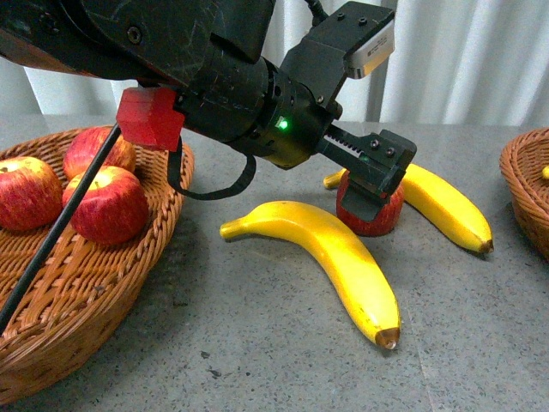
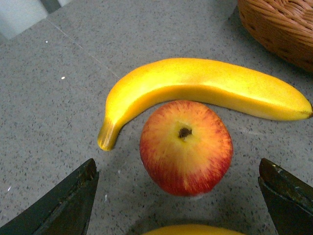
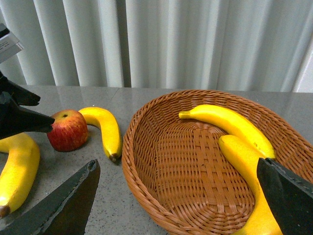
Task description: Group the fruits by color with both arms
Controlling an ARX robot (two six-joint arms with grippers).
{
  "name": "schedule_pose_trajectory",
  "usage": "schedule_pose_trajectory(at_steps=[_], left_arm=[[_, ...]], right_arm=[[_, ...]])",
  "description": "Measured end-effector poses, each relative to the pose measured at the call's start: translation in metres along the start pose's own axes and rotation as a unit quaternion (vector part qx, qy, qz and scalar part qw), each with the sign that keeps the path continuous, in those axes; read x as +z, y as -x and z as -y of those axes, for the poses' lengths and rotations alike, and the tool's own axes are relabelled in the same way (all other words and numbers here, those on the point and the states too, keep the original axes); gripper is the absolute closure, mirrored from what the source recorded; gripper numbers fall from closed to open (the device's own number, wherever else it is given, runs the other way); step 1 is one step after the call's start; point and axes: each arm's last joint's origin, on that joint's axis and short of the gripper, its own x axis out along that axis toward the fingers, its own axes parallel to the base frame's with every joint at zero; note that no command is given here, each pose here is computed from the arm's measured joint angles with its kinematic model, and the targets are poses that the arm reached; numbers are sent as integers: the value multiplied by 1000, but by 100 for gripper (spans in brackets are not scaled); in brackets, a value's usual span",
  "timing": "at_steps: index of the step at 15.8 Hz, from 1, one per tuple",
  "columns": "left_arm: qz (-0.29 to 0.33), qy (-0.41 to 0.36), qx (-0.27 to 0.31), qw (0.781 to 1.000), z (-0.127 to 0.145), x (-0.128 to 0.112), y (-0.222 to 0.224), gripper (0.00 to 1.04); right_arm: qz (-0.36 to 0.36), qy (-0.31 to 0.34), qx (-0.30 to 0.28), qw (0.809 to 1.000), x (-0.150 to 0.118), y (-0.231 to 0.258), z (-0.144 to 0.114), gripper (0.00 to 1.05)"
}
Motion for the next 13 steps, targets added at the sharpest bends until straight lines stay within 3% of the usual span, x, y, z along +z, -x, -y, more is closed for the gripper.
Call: schedule_pose_trajectory(at_steps=[13], left_arm=[[-7, -1, -21, 1000, 0, -6, -40, 7]], right_arm=[[0, 0, 0, 1000, 0, 0, 0, 7]])
